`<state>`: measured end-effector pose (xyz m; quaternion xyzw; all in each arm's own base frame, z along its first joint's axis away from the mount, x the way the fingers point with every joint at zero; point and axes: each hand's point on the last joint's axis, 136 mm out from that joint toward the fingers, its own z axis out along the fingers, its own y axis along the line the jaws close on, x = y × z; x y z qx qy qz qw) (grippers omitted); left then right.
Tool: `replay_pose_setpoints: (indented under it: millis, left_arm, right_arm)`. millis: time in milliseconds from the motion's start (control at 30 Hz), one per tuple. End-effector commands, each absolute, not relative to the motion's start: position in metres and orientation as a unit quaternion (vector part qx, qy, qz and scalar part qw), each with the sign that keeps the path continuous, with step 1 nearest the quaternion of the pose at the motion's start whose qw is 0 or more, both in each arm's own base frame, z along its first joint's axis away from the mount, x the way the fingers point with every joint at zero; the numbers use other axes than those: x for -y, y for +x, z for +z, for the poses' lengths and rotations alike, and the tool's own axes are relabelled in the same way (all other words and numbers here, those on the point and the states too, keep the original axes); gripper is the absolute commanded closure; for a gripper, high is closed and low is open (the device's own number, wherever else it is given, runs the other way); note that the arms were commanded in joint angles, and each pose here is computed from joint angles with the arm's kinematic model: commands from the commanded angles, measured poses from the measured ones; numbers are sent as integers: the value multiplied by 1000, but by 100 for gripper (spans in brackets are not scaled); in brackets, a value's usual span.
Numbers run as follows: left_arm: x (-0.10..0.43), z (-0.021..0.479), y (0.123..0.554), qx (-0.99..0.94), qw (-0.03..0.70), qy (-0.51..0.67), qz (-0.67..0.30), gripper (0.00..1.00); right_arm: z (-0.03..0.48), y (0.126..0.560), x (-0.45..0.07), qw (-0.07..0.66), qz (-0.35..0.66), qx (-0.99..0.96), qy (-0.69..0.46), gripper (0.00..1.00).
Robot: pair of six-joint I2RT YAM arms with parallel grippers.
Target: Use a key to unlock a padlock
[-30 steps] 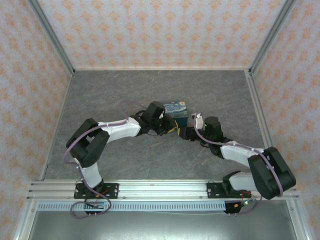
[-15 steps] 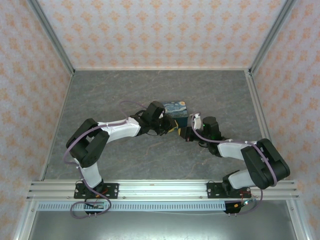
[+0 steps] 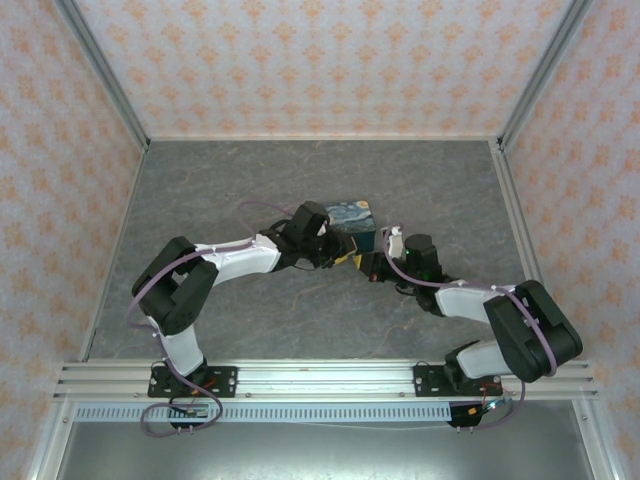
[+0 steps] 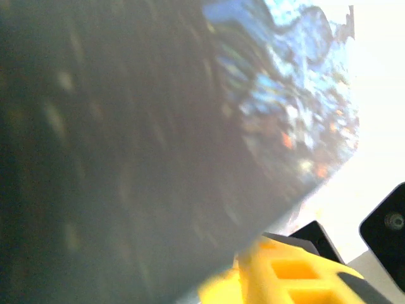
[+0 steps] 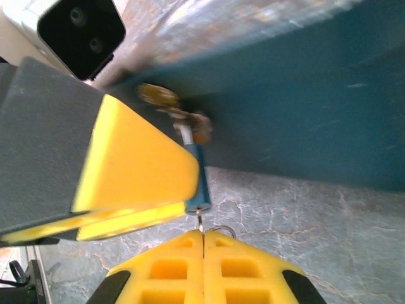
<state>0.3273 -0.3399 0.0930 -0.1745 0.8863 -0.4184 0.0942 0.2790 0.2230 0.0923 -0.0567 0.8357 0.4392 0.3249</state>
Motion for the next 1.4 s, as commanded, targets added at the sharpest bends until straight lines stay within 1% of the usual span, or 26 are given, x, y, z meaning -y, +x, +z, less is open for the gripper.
replay_pose_setpoints:
  millis: [0, 133, 333, 400, 533, 700, 933, 1067, 1200, 1367]
  left_arm:
    - [333, 102, 331, -880, 117, -181, -422, 58]
    - [331, 95, 331, -877, 116, -197, -423, 47]
    - [318, 90, 328, -875, 129, -220, -412, 38]
    - [316, 90, 328, -866, 132, -234, -421, 37]
    - [318, 91, 331, -842, 137, -264, -450, 38]
    - [324, 92, 332, -834, 148, -274, -456, 42]
    - [334, 89, 333, -818, 147, -291, -474, 46]
    - [338, 84, 331, -819, 143, -298, -469, 46]
    - [341, 78, 331, -818, 139, -305, -467, 50]
    - [341, 70, 328, -825, 133, -313, -452, 51]
  right_arm:
    - [103, 284, -224, 341, 451, -825, -28, 100]
    - [79, 278, -218, 313, 424, -850, 4, 100]
    - [60, 270, -215, 280, 420, -862, 35, 100]
    - [62, 270, -214, 281, 421, -862, 41, 100]
    - [72, 272, -214, 291, 429, -854, 52, 100]
    - [81, 273, -214, 297, 437, -846, 65, 100]
    - [77, 271, -217, 286, 438, -849, 75, 100]
    - [76, 272, -219, 281, 443, -847, 79, 100]
    - [76, 273, -221, 280, 445, -847, 81, 100]
    - [75, 273, -223, 277, 447, -846, 84, 100]
